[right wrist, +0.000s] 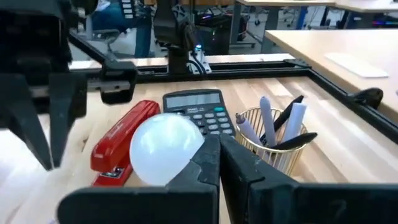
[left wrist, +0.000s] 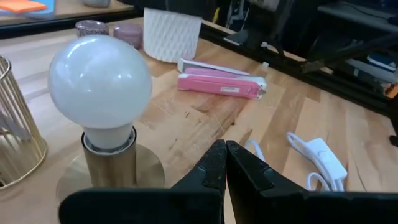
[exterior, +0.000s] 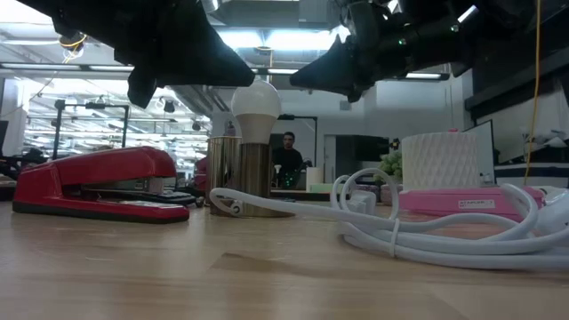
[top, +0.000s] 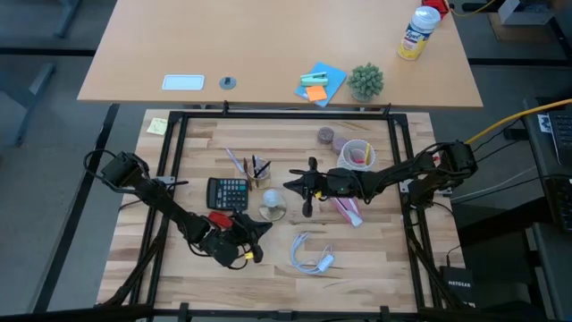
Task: Screw lightbulb
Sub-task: Insert the white lightbulb into the gold lamp
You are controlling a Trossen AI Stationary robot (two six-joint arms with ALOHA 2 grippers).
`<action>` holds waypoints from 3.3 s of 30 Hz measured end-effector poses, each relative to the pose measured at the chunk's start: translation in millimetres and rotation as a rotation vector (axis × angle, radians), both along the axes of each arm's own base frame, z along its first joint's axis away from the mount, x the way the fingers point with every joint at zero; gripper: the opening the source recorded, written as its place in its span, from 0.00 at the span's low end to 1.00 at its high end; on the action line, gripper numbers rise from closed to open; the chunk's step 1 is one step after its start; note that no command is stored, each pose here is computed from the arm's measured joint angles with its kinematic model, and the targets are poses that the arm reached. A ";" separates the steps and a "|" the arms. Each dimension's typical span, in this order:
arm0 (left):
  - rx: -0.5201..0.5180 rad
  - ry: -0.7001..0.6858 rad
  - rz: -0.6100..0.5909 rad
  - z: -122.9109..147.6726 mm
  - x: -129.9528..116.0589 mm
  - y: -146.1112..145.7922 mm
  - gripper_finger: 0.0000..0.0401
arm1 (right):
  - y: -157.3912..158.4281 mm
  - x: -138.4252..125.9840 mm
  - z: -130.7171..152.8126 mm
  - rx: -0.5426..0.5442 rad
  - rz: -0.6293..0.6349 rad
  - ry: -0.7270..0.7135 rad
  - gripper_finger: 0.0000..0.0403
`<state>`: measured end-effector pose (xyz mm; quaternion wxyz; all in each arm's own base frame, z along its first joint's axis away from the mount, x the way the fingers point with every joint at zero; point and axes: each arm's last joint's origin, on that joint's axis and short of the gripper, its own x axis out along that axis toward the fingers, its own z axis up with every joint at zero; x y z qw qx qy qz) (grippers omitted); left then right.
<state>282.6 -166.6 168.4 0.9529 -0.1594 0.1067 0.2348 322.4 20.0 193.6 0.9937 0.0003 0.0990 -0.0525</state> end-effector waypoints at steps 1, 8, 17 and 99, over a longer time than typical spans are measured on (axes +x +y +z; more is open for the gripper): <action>0.010 -0.001 -0.002 0.7 0.8 0.6 0.01 | 0.0 0.6 -2.1 -0.006 0.001 0.008 0.02; 0.021 -0.002 0.027 1.7 6.8 10.1 0.01 | 0.7 6.6 -13.8 -0.005 0.009 0.000 0.02; 0.070 0.026 0.053 0.4 9.3 17.4 0.01 | 1.1 8.3 -14.8 -0.002 0.017 -0.021 0.02; 0.060 0.019 0.062 1.1 10.0 18.8 0.01 | 0.8 7.2 -22.7 -0.059 0.022 0.057 0.02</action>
